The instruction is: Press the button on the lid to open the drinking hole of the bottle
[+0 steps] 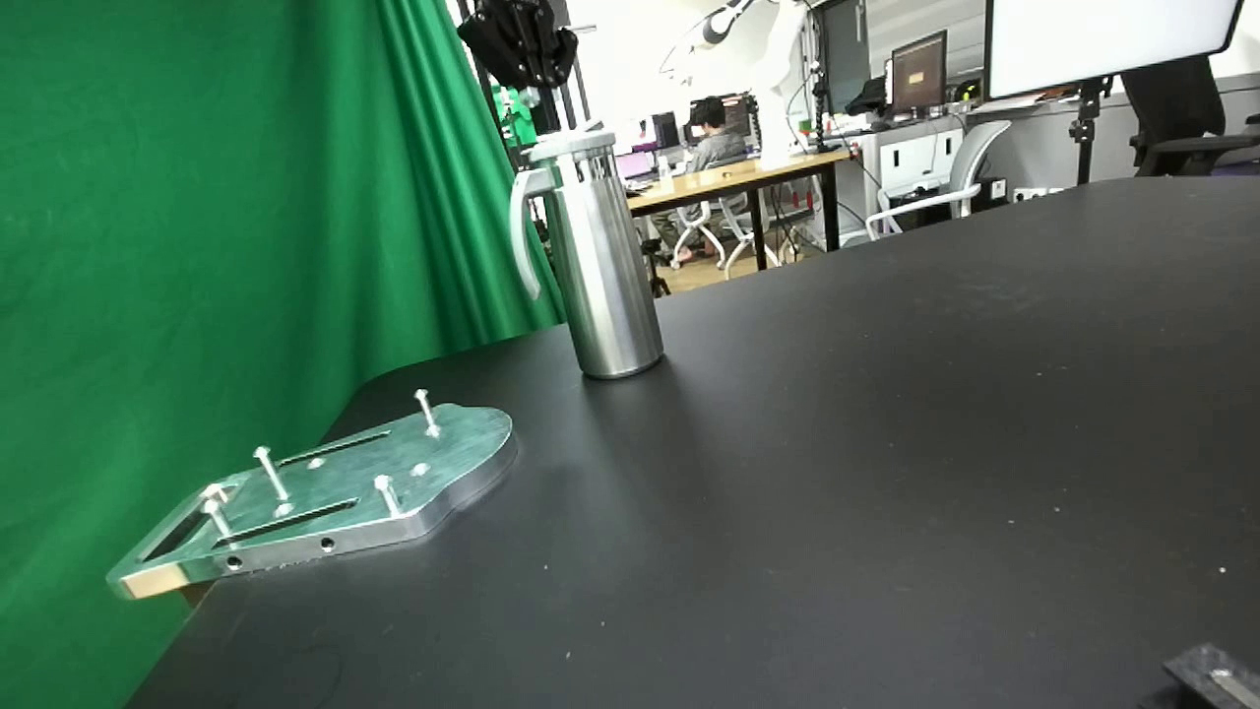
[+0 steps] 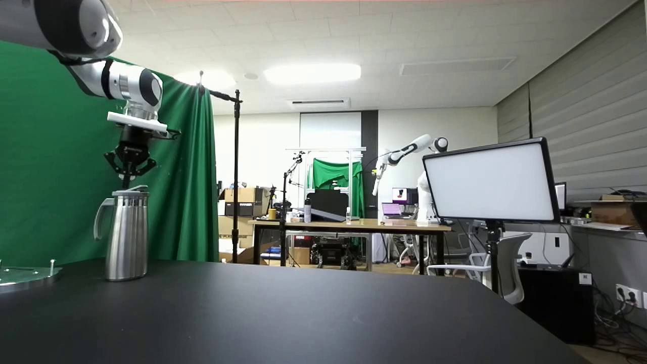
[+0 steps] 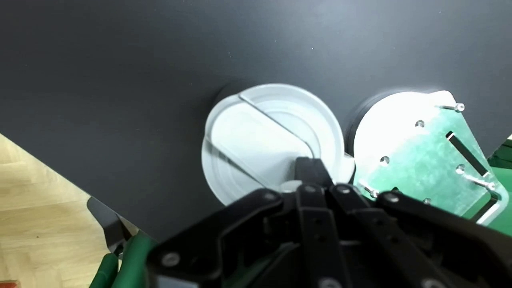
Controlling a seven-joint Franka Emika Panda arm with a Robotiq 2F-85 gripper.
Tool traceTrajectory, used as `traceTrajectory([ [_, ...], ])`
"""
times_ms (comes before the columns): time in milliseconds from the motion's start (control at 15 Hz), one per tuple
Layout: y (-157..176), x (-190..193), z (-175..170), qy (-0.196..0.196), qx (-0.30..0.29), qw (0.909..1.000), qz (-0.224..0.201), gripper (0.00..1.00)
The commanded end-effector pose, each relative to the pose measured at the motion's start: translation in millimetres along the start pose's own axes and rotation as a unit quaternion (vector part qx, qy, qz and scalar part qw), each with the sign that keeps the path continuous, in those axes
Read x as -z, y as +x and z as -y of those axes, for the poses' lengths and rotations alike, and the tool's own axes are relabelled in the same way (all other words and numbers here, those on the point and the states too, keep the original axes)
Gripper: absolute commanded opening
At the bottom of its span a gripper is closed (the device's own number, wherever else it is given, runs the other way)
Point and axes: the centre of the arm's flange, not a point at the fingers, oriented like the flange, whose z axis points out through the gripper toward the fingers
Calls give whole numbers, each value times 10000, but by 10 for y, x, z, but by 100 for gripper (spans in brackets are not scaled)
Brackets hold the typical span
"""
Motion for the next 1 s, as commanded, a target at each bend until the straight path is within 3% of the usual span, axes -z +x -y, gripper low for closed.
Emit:
traceTrajectory([
  [0,-190,337,64,-127,-204,9996,-120,0],
  [133,-310,481,85,-133,-256,9994,-202,5],
  [200,-360,550,95,-151,-237,9993,-227,27],
  [400,-580,723,102,-153,-273,9992,-254,35],
  [933,-1274,853,-168,233,-534,9977,358,89],
])
